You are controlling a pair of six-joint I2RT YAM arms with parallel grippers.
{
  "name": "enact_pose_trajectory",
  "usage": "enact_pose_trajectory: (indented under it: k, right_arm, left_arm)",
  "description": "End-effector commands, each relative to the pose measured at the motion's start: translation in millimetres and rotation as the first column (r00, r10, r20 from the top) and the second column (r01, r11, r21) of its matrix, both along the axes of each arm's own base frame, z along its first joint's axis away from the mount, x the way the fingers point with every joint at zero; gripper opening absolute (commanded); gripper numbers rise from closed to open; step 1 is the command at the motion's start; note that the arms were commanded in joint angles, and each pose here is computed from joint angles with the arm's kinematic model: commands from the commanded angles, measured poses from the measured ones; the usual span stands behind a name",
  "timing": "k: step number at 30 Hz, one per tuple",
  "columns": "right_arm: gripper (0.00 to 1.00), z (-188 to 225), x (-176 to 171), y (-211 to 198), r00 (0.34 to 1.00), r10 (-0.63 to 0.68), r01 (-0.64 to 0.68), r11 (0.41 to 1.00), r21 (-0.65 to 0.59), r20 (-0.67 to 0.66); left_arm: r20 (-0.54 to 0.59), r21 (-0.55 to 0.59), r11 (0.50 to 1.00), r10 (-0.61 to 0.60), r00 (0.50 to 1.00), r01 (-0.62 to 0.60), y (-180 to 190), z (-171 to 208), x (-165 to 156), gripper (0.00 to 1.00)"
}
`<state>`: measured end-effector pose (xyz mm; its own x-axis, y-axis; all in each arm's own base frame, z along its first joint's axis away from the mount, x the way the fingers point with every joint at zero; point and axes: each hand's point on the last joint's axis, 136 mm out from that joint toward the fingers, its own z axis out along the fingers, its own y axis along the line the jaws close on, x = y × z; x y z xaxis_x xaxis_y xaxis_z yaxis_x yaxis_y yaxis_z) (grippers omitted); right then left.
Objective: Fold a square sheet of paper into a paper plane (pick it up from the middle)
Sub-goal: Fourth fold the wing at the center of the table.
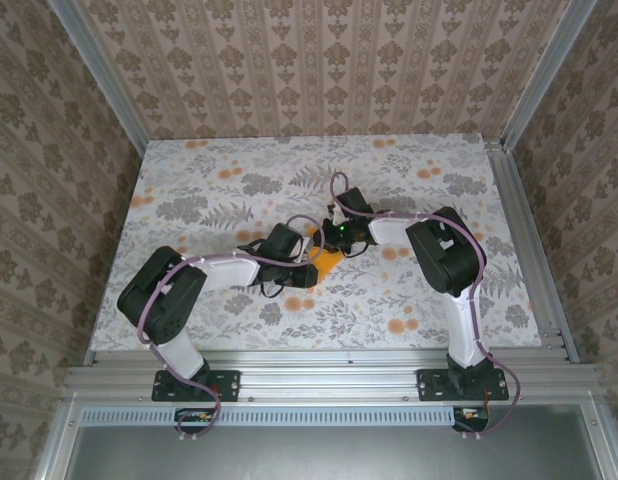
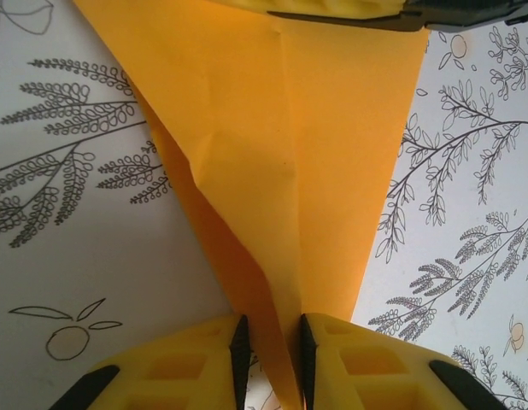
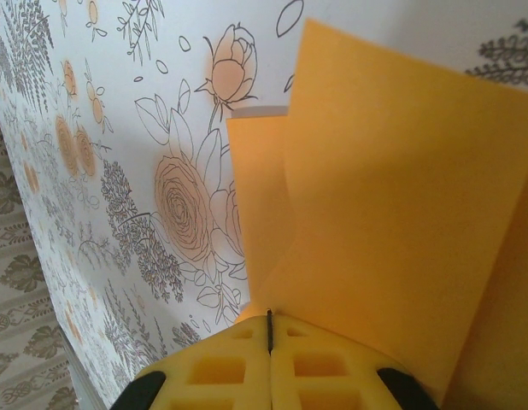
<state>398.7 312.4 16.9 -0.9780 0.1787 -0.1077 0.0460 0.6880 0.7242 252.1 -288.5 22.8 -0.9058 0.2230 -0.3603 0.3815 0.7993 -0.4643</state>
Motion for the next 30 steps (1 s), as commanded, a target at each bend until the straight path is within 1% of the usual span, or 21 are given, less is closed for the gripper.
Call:
enact_pose_trajectory:
  k: [1,4,8,13,17,22,30]
  right_arm:
    - [0.08,-25,-20,-13,0.996,-0.015,0.009,0.997,-0.072,-0.082]
    - [0.08,-25,-20,-13,0.997,-0.015,0.009,0.997,-0.073,-0.081]
    - [0.08,-24,-20,-13,0.997,-0.016,0.01,0.997,-0.073,-0.077]
    - [0.08,-20,-18,-14,0.998,-0.016,0.011,0.997,-0.077,-0.067]
    - [0.08,-20,-18,-14,0.998,-0.017,0.012,0.997,-0.081,-0.064]
    - [0.08,-21,-19,-14,0.998,-0.015,0.009,0.997,-0.083,-0.066]
    - [0.08,-20,-20,-14,0.998,-0.011,0.006,0.997,-0.083,-0.064]
  left_arm:
    - [-0.016,-0.018,1.0,0.014,1.0,-0.015,-4,-7,6,0.22]
    - [-0.023,-0.012,1.0,0.016,1.0,-0.017,-3,-10,5,0.19]
    - [-0.032,-0.005,1.0,0.005,0.999,-0.005,-2,-14,2,0.19]
    - [-0.029,-0.008,1.0,-0.004,1.0,0.004,-3,-10,3,0.23]
    - [-0.009,-0.016,1.0,0.002,1.0,-0.002,-3,0,6,0.28]
    - [0.008,-0.039,0.999,0.024,1.0,-0.023,-5,11,18,0.29]
    - [-0.011,-0.035,0.999,0.039,0.999,-0.039,-4,4,24,0.3]
